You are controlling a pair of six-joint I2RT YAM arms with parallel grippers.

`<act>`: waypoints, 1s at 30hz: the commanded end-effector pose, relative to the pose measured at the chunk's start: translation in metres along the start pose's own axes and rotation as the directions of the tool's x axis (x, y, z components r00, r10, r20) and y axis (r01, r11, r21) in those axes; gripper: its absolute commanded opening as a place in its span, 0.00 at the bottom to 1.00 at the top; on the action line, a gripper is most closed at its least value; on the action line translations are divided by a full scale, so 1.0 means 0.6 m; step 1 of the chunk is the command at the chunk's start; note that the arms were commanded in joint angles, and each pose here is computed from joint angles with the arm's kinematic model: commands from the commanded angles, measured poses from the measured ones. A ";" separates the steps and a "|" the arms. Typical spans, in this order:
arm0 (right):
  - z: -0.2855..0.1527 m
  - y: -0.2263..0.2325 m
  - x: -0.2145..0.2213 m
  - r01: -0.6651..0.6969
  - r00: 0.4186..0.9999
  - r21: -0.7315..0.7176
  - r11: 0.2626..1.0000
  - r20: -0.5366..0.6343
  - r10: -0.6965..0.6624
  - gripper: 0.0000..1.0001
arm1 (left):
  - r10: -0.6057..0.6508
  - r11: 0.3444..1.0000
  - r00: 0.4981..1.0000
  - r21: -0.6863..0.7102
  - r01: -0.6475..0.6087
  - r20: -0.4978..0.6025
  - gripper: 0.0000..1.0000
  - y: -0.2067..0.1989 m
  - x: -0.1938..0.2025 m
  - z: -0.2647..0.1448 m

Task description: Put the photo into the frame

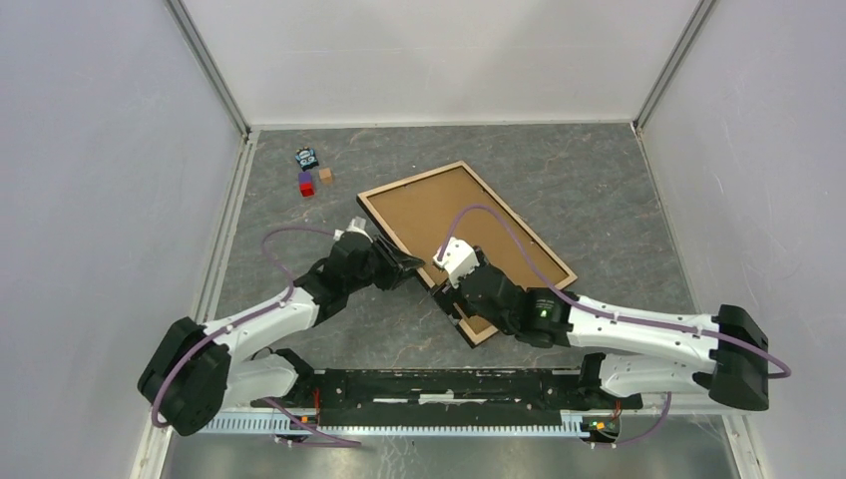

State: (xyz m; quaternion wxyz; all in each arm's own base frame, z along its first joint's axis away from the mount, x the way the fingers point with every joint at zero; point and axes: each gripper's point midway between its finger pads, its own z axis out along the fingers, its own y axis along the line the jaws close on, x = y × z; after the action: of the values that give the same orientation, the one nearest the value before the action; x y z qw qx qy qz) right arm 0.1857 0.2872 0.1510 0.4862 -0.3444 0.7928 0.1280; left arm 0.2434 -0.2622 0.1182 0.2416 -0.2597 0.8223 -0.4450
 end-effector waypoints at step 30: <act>-0.012 0.073 -0.076 0.330 0.942 0.447 0.831 -0.217 -0.258 0.67 | 0.097 0.985 0.992 0.151 -0.085 -0.079 0.02 -0.137 -0.044 -0.117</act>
State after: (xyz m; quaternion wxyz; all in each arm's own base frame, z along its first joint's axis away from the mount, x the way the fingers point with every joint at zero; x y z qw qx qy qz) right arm 0.1551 0.3439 0.1813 0.4754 -0.3705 0.7851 -0.1426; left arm 0.2354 -0.2286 0.1727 0.2124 -0.2359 0.8438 -0.4327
